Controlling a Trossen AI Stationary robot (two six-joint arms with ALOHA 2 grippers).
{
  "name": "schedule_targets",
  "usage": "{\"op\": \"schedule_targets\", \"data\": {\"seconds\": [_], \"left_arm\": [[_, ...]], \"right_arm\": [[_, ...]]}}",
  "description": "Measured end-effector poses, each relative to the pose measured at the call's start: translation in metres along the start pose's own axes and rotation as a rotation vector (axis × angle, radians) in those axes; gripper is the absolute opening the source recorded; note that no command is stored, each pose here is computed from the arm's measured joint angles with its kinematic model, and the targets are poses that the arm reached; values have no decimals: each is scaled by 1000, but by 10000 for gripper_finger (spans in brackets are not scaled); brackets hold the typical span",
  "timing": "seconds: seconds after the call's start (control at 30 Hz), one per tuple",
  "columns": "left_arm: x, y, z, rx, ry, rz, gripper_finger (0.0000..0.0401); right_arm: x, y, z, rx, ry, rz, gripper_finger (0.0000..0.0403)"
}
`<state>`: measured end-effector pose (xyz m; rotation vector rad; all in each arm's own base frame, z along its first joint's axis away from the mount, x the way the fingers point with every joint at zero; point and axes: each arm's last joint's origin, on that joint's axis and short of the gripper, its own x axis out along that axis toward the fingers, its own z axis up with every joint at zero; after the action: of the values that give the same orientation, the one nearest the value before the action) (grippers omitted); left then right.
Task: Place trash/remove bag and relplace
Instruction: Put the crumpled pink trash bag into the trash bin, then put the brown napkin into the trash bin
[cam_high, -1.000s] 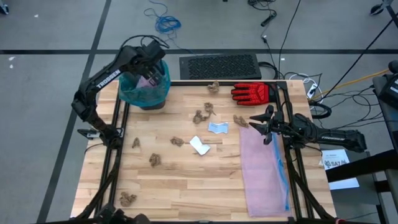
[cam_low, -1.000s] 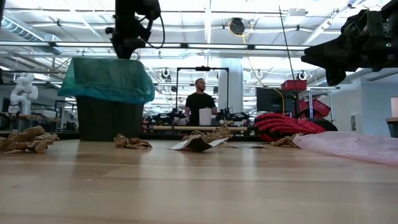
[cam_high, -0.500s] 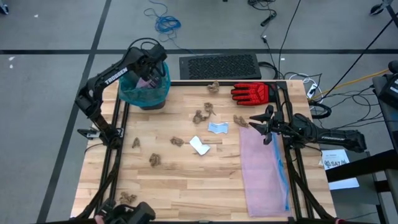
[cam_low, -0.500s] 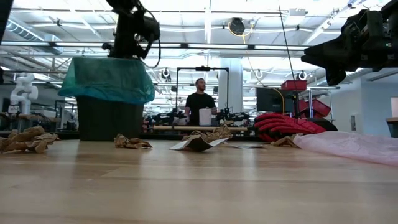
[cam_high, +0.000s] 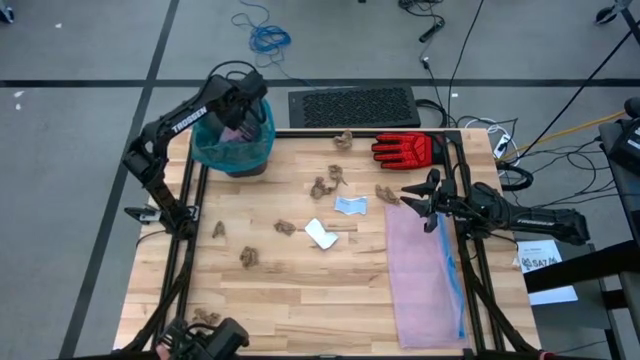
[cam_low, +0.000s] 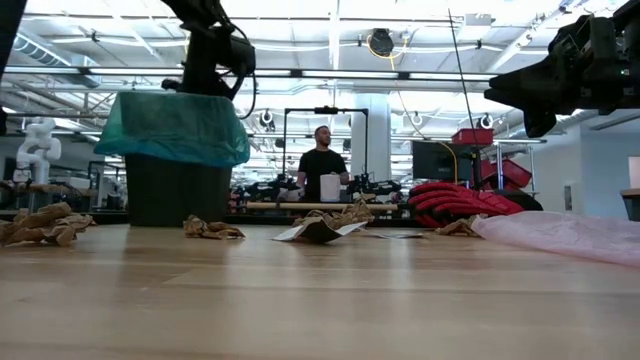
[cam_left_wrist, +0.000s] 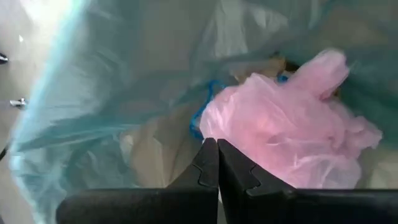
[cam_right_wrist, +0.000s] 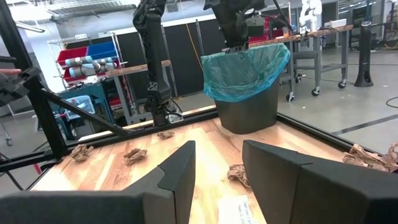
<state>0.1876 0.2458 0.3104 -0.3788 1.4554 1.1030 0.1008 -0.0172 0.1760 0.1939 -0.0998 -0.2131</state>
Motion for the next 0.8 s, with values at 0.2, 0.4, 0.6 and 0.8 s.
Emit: {"op": "schedule_targets", "data": {"seconds": [0.2, 0.4, 0.6, 0.8], "left_arm": [[26, -12, -8, 19, 57, 0, 1], [37, -16, -12, 45, 83, 1, 1], [17, -6, -9, 41, 13, 13, 0], [-20, 12, -2, -2, -80, 82, 0]], "right_arm": [[0, 0, 0, 0, 1, 0, 128], [0, 0, 0, 0, 1, -1, 128], [0, 0, 0, 0, 1, -1, 128], [0, 0, 0, 0, 0, 0, 128]]}}
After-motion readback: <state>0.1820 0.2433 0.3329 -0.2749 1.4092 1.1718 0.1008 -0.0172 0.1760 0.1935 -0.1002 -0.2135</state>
